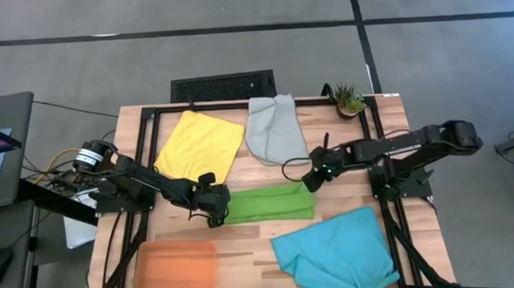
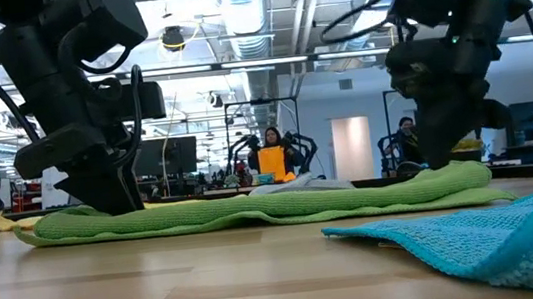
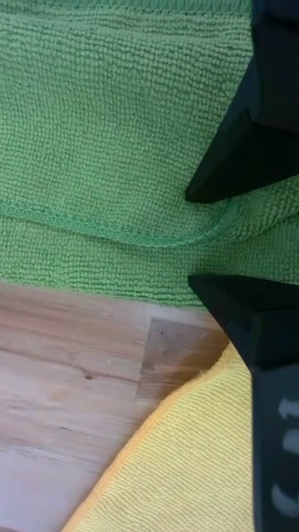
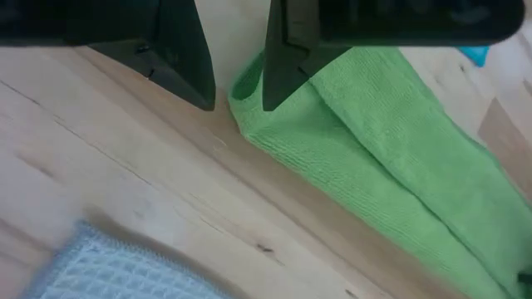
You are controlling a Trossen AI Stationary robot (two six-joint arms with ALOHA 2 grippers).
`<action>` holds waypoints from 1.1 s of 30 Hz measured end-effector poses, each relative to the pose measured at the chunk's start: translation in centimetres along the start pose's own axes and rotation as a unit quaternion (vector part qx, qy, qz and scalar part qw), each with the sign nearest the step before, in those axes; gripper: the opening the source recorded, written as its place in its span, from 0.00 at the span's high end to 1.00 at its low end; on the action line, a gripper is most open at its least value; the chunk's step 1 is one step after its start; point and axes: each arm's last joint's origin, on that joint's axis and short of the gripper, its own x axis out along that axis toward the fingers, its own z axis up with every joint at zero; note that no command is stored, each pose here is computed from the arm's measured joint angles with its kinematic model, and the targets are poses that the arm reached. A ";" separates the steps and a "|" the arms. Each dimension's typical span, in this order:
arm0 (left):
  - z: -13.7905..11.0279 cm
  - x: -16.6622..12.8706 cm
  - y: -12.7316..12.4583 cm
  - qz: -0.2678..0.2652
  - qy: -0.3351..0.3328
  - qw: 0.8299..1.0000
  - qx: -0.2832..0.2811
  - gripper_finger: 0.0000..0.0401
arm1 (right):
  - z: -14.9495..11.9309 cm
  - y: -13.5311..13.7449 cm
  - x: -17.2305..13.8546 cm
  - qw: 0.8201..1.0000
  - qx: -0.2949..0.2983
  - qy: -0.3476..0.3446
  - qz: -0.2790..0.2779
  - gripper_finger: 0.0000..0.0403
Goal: Fold microfiber towels
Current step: Fold the green towel
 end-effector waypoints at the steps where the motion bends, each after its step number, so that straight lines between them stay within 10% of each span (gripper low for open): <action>1: 0.0 0.0 0.0 0.000 0.000 1.000 0.000 0.63 | 0.0 -0.1 0.2 1.000 0.001 0.006 -0.002 0.69; 27: 0.0 0.0 0.0 -0.001 0.000 1.000 -0.001 0.63 | 0.2 0.2 3.0 0.996 -0.071 0.042 0.020 0.69; 33: 0.0 0.0 0.0 -0.001 0.000 1.000 -0.001 0.63 | 0.3 0.3 3.0 0.996 -0.085 0.034 0.022 0.81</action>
